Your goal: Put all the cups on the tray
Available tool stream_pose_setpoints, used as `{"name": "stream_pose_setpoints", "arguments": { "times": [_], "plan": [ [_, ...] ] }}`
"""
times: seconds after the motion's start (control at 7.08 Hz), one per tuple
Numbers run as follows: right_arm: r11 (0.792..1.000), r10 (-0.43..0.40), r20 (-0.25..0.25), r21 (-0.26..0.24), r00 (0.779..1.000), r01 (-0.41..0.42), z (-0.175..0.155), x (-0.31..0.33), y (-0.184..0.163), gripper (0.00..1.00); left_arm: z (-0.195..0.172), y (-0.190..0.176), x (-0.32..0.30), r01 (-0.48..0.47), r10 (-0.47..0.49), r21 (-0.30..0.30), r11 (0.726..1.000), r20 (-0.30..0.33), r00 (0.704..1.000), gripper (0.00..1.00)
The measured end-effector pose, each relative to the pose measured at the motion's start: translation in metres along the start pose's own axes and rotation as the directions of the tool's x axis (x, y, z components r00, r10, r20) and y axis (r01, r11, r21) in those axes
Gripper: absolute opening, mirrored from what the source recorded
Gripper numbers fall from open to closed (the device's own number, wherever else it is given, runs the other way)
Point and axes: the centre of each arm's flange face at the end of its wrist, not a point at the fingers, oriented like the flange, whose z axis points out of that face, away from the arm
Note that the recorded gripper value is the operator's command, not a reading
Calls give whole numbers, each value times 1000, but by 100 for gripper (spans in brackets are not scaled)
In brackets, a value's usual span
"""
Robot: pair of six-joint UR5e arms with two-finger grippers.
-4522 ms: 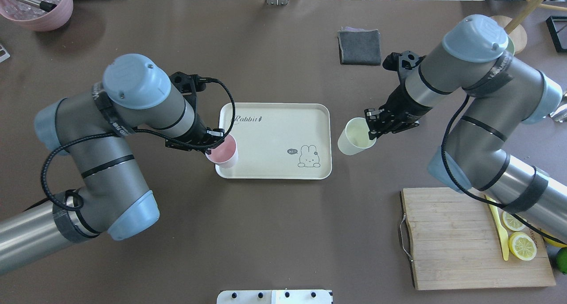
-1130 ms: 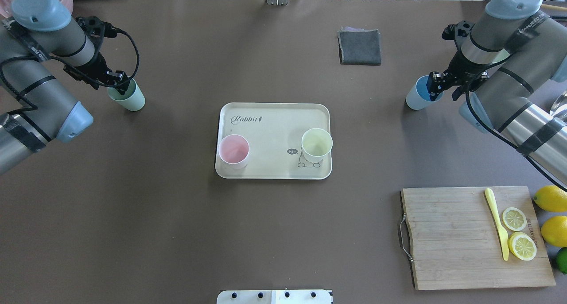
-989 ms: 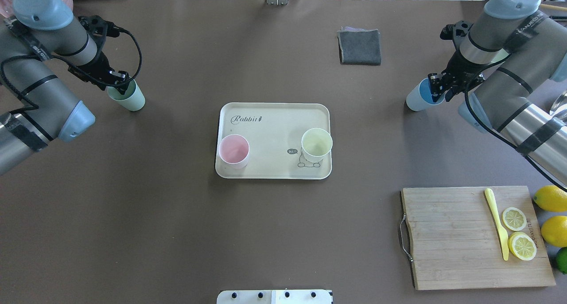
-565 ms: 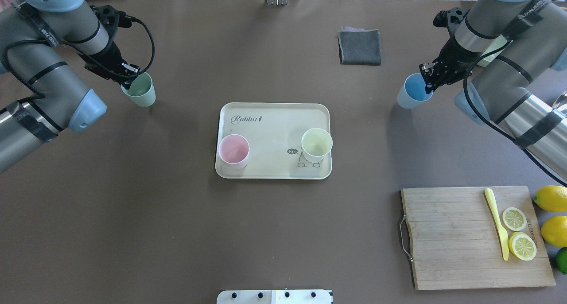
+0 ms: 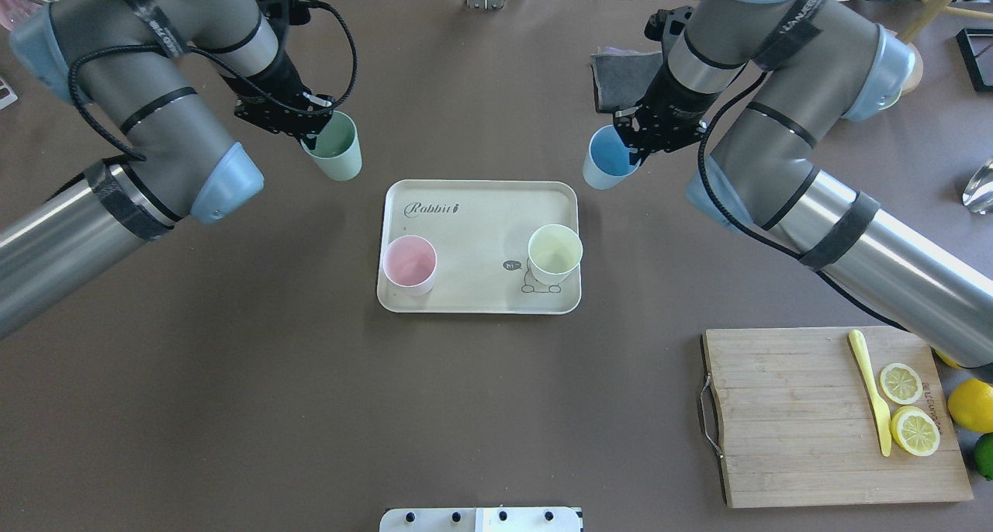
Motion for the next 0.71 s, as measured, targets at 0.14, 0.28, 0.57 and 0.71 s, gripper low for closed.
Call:
{"name": "stream_pose_setpoints", "arguments": {
  "times": [0.14,0.28,0.57,0.71],
  "plan": [
    [1000,5,6,-9,1000,-5,11,-29,16,0,9,12,35,11,-11,-12,1000,-16,1000,0],
    [1000,-3,5,-17,1000,3,22,-46,28,0,22,21,57,9,-9,-6,1000,-18,1000,0],
    [1000,-16,-14,-22,1000,16,42,-57,40,0,50,28,84,10,-9,20,1000,-22,1000,0],
    [1000,-17,-24,-21,1000,16,48,-57,41,32,60,30,90,7,-6,22,1000,-25,1000,39]
  ]
}}
